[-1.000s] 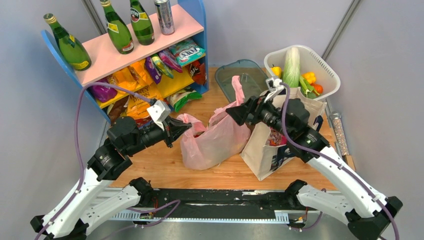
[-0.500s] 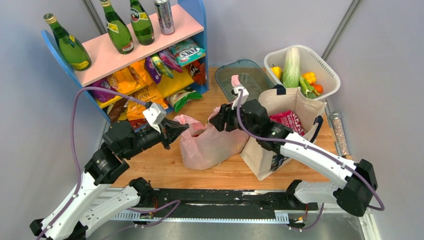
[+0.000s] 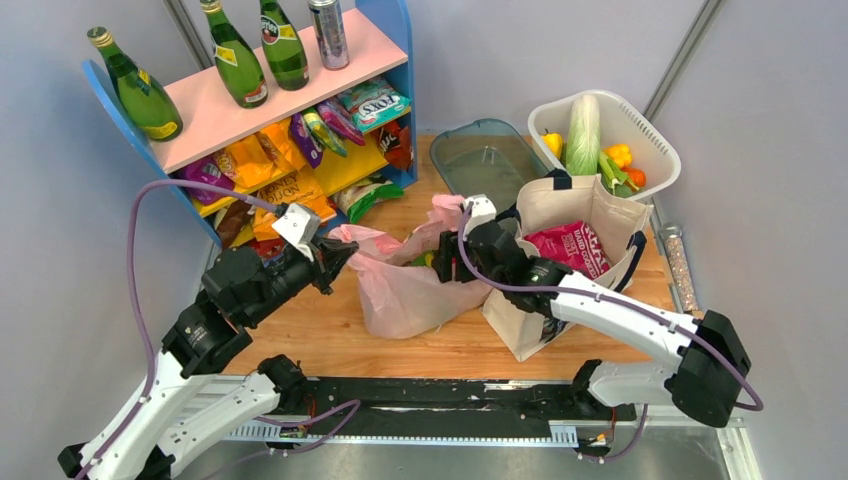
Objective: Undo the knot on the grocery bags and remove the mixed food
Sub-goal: Pick up the fake vegetable from the takeout bag.
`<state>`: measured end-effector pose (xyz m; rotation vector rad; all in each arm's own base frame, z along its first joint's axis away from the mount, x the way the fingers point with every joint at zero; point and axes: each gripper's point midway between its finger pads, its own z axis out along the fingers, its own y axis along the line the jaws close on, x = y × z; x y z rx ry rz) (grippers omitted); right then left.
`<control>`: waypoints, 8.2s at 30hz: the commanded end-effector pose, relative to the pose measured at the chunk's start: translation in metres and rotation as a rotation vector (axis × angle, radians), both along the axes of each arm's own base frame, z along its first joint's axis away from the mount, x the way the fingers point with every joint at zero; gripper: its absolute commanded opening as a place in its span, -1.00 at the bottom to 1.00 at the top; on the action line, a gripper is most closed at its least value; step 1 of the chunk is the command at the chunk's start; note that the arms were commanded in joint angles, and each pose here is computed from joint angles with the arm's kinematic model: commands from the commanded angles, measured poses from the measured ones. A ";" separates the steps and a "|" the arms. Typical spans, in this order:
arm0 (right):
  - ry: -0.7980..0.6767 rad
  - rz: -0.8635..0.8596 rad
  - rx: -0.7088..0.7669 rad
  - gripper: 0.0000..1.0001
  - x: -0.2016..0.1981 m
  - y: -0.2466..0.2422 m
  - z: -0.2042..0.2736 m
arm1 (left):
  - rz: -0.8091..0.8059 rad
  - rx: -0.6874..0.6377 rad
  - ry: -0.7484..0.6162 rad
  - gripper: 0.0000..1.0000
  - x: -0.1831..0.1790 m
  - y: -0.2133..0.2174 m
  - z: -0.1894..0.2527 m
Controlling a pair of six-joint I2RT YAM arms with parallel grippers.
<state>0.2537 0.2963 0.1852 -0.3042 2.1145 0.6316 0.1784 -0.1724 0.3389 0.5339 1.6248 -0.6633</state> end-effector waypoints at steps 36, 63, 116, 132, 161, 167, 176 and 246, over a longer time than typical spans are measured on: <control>-0.110 0.262 0.097 1.00 -0.084 -0.062 0.080 | 0.158 0.152 -0.107 -1.00 0.016 0.037 0.000; -0.208 0.562 0.235 0.94 -0.124 -0.037 0.175 | 0.257 0.241 -0.154 -1.00 0.031 0.053 -0.038; 0.023 0.243 -0.014 0.94 -0.091 0.025 0.016 | -0.034 0.105 -0.048 -1.00 -0.018 0.018 -0.043; 0.103 0.247 0.104 1.00 -0.076 0.078 -0.033 | -0.012 0.077 -0.038 -1.00 -0.025 0.026 -0.054; 0.271 0.039 0.388 1.00 -0.044 0.072 -0.049 | -0.014 0.099 -0.011 -1.00 -0.021 0.023 -0.063; 0.322 0.006 0.372 1.00 -0.032 0.081 -0.066 | -0.018 0.103 -0.005 -1.00 -0.021 0.021 -0.065; 0.399 0.162 0.424 0.81 -0.051 0.117 -0.065 | -0.023 0.114 0.004 -1.00 -0.020 0.020 -0.067; -0.903 0.011 0.410 -1.00 -0.032 -0.068 0.315 | 0.735 0.411 -0.051 -1.00 0.044 0.140 -0.059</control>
